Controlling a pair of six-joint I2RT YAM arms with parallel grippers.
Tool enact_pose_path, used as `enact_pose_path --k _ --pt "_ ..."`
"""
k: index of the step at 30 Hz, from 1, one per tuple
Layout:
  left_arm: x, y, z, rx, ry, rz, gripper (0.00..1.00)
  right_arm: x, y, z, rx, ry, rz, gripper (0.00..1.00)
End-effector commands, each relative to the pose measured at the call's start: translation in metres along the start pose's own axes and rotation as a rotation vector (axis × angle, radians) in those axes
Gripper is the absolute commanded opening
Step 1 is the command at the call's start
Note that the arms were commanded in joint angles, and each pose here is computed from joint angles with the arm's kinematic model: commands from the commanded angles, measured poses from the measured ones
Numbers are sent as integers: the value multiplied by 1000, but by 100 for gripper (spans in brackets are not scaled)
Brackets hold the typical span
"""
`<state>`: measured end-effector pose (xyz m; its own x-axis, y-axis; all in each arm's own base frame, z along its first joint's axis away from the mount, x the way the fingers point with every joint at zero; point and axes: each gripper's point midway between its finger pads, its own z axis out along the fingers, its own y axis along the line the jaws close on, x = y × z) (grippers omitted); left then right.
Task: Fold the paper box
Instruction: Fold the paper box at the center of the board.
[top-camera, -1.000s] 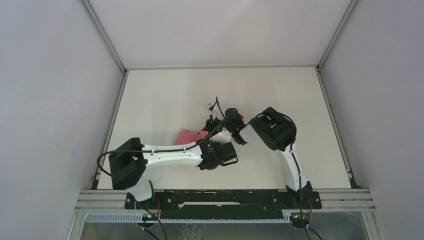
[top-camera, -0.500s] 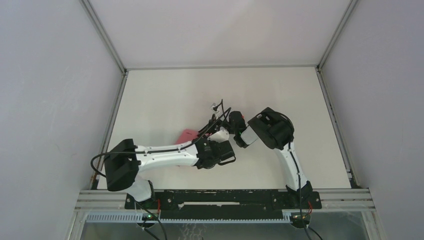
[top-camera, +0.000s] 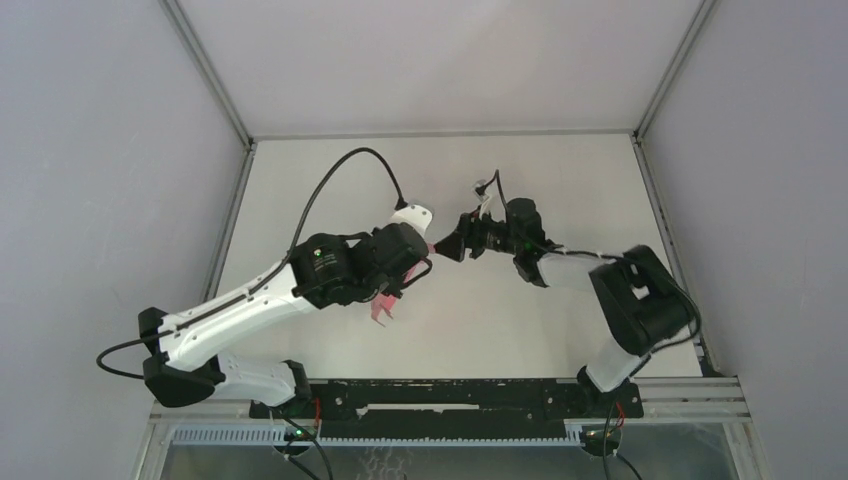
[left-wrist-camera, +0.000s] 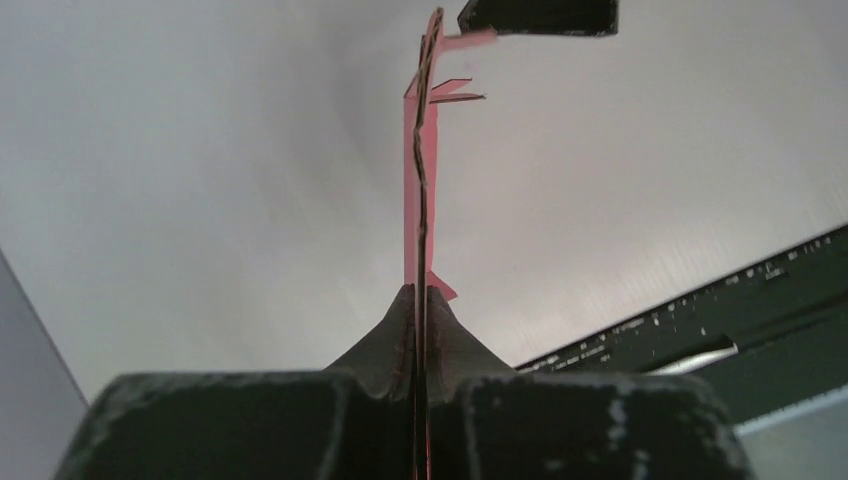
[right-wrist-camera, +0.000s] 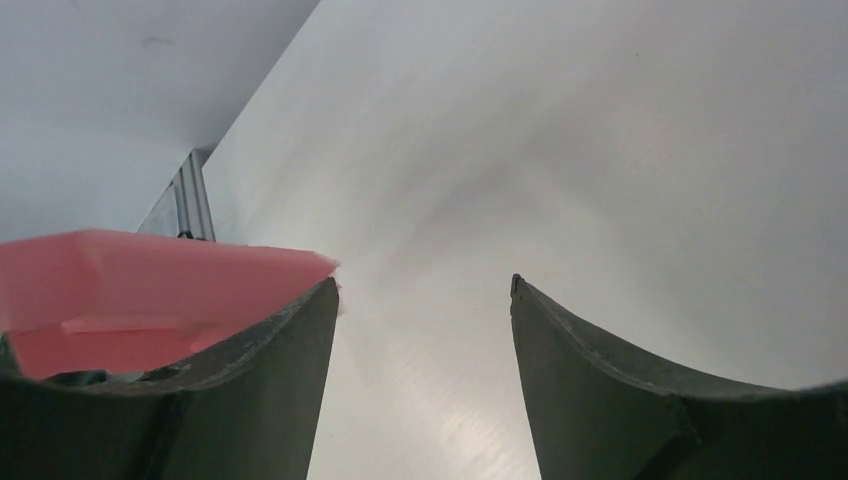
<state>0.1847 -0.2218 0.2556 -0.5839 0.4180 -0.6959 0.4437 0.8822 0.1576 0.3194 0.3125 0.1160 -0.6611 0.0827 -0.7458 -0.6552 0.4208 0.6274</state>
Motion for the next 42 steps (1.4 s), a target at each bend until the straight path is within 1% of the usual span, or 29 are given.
enact_pose_path --k 1,5,7,11,13,14,19,21,23,27,31,33,36,39,42 --pt "18 -20 -8 143 98 49 5 13 -8 -40 149 38 -5 73" --pt "31 -44 -8 293 131 52 5 3 -23 -75 254 4 57 73" --pt "39 -57 -7 372 136 66 5 3 -31 -86 323 6 56 73" --pt "57 -76 3 489 155 151 5 14 -37 -96 376 43 81 73" --pt "68 -83 8 527 186 212 5 22 -40 -97 389 51 98 73" --pt "71 -85 13 528 197 245 5 26 -43 -99 404 54 107 73" --pt "77 -72 38 390 184 458 4 39 -47 -103 417 41 129 73" --pt "74 -67 51 335 137 495 4 40 -42 -105 416 15 107 73" --pt "72 -64 55 316 118 532 4 42 -37 -107 423 -10 60 73" --pt "71 -60 68 273 96 565 4 42 -14 -100 378 -61 -74 72" --pt "75 -62 79 274 93 558 4 53 9 -80 296 -79 -198 70" --pt "79 -62 83 279 90 551 4 60 8 -74 307 -76 -212 68" --pt "77 -62 84 281 74 544 4 75 7 -70 278 -90 -212 64" --pt "75 -59 84 258 68 543 4 76 13 -73 261 -129 -205 63" --pt "73 -56 82 236 58 545 4 80 14 -79 274 -128 -199 62"
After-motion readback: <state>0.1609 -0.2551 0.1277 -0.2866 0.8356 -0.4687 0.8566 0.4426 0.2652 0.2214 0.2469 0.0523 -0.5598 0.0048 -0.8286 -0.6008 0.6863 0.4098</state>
